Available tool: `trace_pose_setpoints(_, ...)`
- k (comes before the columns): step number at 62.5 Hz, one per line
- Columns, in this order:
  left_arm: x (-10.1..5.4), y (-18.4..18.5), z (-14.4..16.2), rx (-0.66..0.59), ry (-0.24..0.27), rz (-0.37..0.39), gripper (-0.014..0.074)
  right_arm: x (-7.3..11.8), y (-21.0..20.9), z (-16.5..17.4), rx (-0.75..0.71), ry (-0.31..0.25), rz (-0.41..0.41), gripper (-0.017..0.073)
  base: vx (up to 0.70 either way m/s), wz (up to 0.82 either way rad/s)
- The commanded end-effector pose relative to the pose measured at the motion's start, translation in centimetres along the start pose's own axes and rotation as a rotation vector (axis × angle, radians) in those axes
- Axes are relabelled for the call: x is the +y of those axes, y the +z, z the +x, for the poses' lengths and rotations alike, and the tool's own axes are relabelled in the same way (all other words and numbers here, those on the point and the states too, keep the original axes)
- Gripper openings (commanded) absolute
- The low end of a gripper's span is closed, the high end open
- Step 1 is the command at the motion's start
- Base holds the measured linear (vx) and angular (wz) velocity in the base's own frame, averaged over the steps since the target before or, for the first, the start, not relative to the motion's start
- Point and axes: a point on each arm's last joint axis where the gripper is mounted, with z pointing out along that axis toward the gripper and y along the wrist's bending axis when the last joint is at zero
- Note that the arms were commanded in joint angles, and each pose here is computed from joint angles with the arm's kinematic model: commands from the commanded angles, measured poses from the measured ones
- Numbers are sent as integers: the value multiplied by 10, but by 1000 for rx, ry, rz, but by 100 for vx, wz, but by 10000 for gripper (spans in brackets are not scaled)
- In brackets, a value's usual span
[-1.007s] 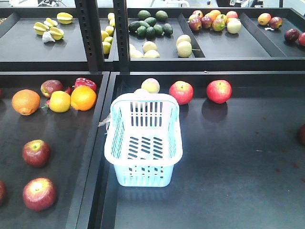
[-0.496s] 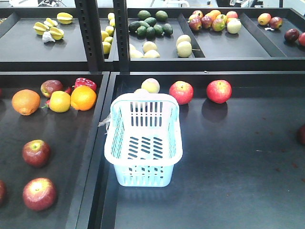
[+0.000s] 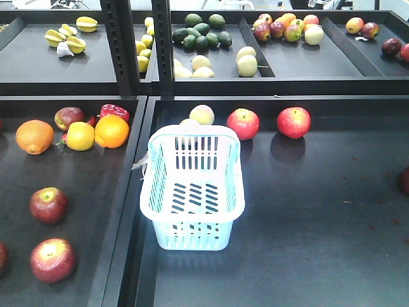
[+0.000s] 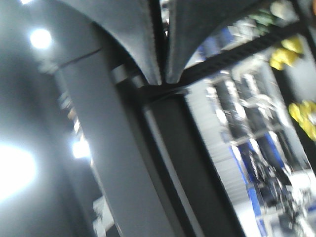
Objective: Pick three apples into basket with both arms
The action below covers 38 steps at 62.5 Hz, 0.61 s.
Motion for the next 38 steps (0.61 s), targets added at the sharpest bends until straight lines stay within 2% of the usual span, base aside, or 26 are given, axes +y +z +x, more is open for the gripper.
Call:
trace_pose_setpoints(1, 2, -2, -2, -21, -155, 18, -6, 0, 0, -3, -68, -11, 4, -1, 0, 0)
trace_pose_setpoints(7, 4, -2, 1, 8, -236, -7, -6, 0, 0, -2, -67, -11, 4, -1, 0, 0)
trace_pose_setpoints(13, -1, -1, 5, 59, -275, -4, -6, 0, 0, -2, -67, -11, 4, -1, 0, 0)
trace_pose_setpoints(16, -8, 0, 7, 99, -261, 9, -6, 0, 0, -2, -67, -11, 4, -1, 0, 0)
trace_pose_setpoints(22, -36, 2, 8, 171, -142, 87, -6, 0, 0, -2, -67, -11, 4, -1, 0, 0)
trace_pose_setpoints(23, -41, 2, 8, 181, -100, 110, -6, 0, 0, -2, -67, -11, 4, -1, 0, 0)
trace_pose_setpoints(27, -66, 1, 5, 194, -20, 204, -6, 0, 0, -2, -67, -11, 4, -1, 0, 0)
trace_pose_setpoints(28, -74, 0, 4, 196, 24, 239, -6, 0, 0, -2, -67, -11, 4, -1, 0, 0)
trace_pose_setpoints(31, -90, 0, 3, 204, 90, 303, -6, 0, 0, -2, -67, -11, 4, -1, 0, 0)
trace_pose_setpoints(32, -98, -1, 3, 207, 132, 332, -6, 0, 0, -2, -67, -11, 4, -1, 0, 0)
trace_pose_setpoints(38, -123, 3, 5, 252, 229, 427, -6, 0, 0, -2, -67, -11, 4, -1, 0, 0)
